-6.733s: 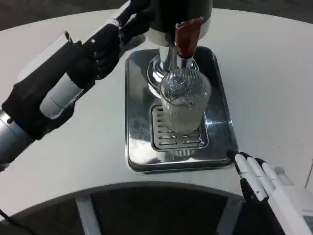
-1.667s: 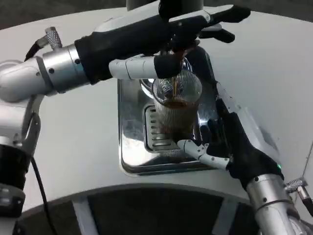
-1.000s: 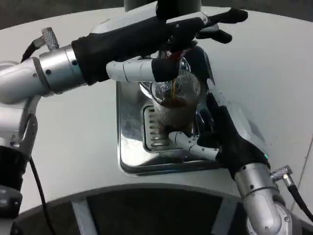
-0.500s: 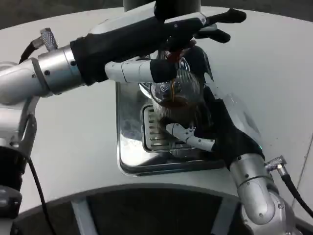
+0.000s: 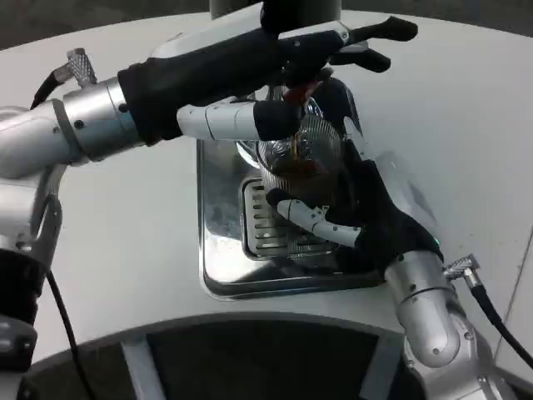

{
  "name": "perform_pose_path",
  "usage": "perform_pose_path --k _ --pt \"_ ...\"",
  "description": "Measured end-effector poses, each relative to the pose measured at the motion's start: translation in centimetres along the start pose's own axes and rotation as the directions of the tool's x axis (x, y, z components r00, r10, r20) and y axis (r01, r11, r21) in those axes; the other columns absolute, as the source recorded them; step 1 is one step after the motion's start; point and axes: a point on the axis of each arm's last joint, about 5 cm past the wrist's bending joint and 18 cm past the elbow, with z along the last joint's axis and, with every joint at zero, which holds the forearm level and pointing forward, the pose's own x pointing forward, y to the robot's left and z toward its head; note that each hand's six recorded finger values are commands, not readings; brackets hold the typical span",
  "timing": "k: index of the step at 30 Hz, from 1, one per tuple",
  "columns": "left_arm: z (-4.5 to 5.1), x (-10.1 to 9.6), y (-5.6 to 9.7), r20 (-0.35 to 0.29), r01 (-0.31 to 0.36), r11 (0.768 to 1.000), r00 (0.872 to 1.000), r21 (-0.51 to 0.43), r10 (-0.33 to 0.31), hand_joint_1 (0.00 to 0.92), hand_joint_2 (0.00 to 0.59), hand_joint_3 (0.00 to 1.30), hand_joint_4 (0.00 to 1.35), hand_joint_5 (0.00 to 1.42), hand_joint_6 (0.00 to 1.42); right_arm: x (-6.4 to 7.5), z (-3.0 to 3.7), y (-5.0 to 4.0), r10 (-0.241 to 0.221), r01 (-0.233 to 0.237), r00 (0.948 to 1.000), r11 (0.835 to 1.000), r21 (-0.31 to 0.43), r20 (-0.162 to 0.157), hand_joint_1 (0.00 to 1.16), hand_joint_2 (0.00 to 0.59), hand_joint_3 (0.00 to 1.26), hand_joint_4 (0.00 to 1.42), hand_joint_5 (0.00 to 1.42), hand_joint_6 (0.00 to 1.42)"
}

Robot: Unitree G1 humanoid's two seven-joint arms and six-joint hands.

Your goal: Grasp the cup under the faucet to collect the drink, then remove the cup.

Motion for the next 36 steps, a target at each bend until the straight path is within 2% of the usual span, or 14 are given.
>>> perform_pose_path --k 15,19,23,26,30,36 --pt "-0.44 -1.0 0.1 -0.045 -0.054 0.992 0.998 -0.111 0.049 0.000 0.012 0.10 0.01 0.14 0.01 0.0 0.18 0.20 -0.008 0.008 0.9999 1.000 0.005 0.012 0.55 0.199 0.00 0.00 0.00 0.00" --pt "-0.57 -1.4 0.1 -0.047 -0.083 0.977 0.996 -0.198 0.076 0.000 0.012 0.11 0.03 0.15 0.02 0.1 0.27 0.26 -0.010 0.009 0.9998 1.000 0.005 0.017 0.55 0.199 0.00 0.00 0.00 0.00" --pt "-0.60 -1.8 0.0 -0.043 -0.114 0.943 0.993 -0.311 0.106 0.000 0.012 0.11 0.03 0.15 0.02 0.1 0.37 0.32 -0.014 0.014 0.9997 1.000 0.008 0.020 0.55 0.199 0.00 0.00 0.00 0.00" --pt "-0.21 -2.0 0.2 -0.027 -0.127 0.922 0.992 -0.366 0.126 0.000 0.012 0.11 0.03 0.15 0.02 0.1 0.41 0.35 -0.020 0.020 0.9996 1.000 0.008 0.022 0.55 0.200 0.00 0.00 0.00 0.00" --pt "0.47 -2.3 0.5 -0.005 -0.130 0.909 0.990 -0.396 0.140 0.000 0.012 0.11 0.03 0.15 0.02 0.1 0.44 0.37 -0.020 0.020 0.9995 1.000 0.008 0.023 0.56 0.203 0.00 0.00 0.00 0.00" --pt "1.47 -3.1 0.7 -0.006 -0.136 0.906 0.989 -0.402 0.146 0.000 0.012 0.11 0.03 0.15 0.02 0.1 0.51 0.41 -0.018 0.018 0.9995 1.000 0.008 0.026 0.57 0.199 0.00 0.00 0.00 0.00"
